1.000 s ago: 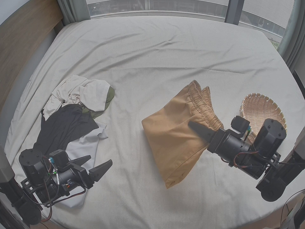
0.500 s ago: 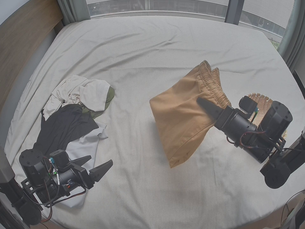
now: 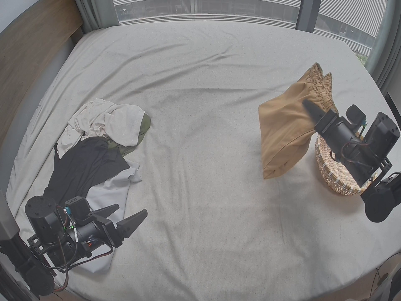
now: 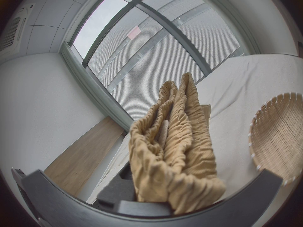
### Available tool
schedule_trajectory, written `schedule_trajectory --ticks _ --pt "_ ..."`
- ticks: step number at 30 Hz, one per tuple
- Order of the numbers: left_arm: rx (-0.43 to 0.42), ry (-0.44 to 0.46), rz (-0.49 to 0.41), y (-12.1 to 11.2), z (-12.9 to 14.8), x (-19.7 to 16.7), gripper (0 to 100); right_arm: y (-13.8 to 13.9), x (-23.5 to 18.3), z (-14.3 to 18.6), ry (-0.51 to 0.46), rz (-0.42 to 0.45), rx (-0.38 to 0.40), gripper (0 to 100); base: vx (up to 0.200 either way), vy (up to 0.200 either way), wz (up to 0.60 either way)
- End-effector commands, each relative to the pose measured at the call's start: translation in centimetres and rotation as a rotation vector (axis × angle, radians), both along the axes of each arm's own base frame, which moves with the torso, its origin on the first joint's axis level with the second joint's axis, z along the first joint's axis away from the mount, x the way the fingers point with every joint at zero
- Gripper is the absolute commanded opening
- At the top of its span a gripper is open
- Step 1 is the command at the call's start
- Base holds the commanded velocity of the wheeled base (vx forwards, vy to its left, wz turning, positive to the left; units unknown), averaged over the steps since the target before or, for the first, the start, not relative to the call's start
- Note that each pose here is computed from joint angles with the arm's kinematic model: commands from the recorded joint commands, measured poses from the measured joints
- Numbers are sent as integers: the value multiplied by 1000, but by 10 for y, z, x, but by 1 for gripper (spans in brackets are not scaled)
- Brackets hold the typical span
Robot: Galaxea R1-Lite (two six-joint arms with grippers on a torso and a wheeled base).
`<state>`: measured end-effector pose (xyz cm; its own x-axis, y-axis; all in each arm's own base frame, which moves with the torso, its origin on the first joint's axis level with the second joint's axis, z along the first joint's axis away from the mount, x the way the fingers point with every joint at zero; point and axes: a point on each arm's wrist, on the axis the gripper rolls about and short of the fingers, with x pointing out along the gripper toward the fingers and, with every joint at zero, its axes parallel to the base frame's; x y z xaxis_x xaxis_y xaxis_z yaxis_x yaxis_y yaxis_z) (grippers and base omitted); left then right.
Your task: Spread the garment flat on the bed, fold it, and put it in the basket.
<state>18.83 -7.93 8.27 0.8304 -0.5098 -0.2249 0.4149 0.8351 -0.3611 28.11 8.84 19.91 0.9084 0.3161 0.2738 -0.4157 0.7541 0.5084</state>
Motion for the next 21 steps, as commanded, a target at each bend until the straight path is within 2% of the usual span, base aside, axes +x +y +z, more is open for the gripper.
schedule_trajectory --ticks 1,4,13,21 --pt "6 22 6 1 -3 -3 100 -29 -5 15 -46 -120 18 0 0 0 0" --pt "4 17 7 2 -2 -3 100 -48 -4 13 -51 -202 1 0 0 0 0" --pt "0 17 27 1 -2 -4 100 -81 -6 8 -36 -326 -34 0 0 0 0" --pt "0 15 25 1 -1 -4 100 -108 -8 -1 -3 -383 -58 0 0 0 0"
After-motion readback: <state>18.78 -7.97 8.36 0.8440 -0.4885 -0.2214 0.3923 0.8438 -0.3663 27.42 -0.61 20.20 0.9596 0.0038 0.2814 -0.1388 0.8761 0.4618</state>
